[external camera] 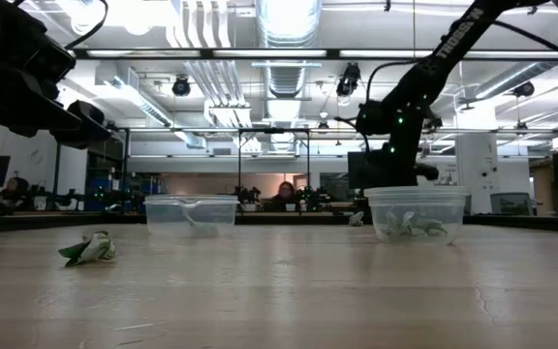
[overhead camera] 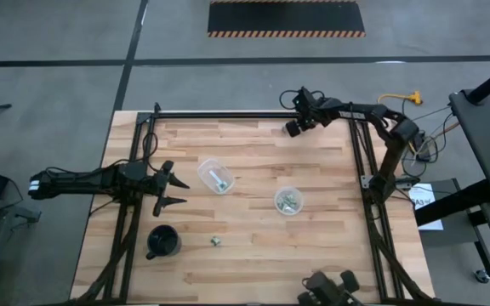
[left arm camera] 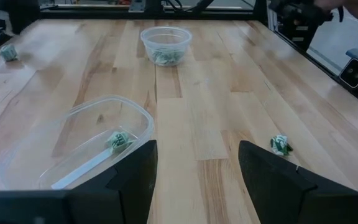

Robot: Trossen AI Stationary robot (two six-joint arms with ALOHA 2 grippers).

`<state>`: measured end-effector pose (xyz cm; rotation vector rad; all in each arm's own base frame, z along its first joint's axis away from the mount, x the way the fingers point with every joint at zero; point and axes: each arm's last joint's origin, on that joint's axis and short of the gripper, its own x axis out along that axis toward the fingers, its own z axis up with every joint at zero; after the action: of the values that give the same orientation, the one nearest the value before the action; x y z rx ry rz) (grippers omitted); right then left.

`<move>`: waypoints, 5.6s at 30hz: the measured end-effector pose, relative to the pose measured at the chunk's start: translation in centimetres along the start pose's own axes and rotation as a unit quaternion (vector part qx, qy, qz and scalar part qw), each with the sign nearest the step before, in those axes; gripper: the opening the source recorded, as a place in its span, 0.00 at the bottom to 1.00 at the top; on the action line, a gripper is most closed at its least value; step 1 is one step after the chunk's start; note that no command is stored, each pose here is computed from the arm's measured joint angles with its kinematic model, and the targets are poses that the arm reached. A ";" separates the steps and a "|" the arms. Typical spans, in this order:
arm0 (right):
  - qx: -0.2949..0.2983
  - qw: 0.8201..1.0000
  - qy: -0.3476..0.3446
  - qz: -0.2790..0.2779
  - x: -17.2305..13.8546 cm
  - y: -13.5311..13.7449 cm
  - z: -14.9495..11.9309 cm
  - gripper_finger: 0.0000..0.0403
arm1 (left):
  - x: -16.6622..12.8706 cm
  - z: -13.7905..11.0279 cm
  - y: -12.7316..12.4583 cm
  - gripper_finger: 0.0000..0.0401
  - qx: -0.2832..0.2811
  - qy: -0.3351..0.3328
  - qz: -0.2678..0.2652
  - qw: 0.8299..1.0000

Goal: Pick and place Stevia / Truvia into bins
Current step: Put the top green stevia packet into the left transparent container, then put the white stevia packet into the left transparent container

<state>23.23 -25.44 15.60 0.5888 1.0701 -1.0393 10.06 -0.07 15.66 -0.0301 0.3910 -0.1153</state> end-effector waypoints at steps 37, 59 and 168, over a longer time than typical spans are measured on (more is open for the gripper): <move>-0.168 0.792 -0.330 0.485 -4.3 7.7 -10.5 0.02 | 0.0 0.0 0.0 0.52 0.000 0.000 0.000 1.000; -0.260 0.704 -0.341 0.566 -3.6 19.4 -7.3 0.02 | 0.0 0.0 0.0 0.52 0.000 0.000 0.000 1.000; -0.092 0.993 -0.042 -0.055 -1.8 16.1 -3.0 0.56 | 0.0 0.0 0.0 0.52 0.000 0.000 0.000 1.000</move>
<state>36.25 -15.38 14.74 0.3387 1.1198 -1.0388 10.06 -0.07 15.66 -0.0301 0.3907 -0.1154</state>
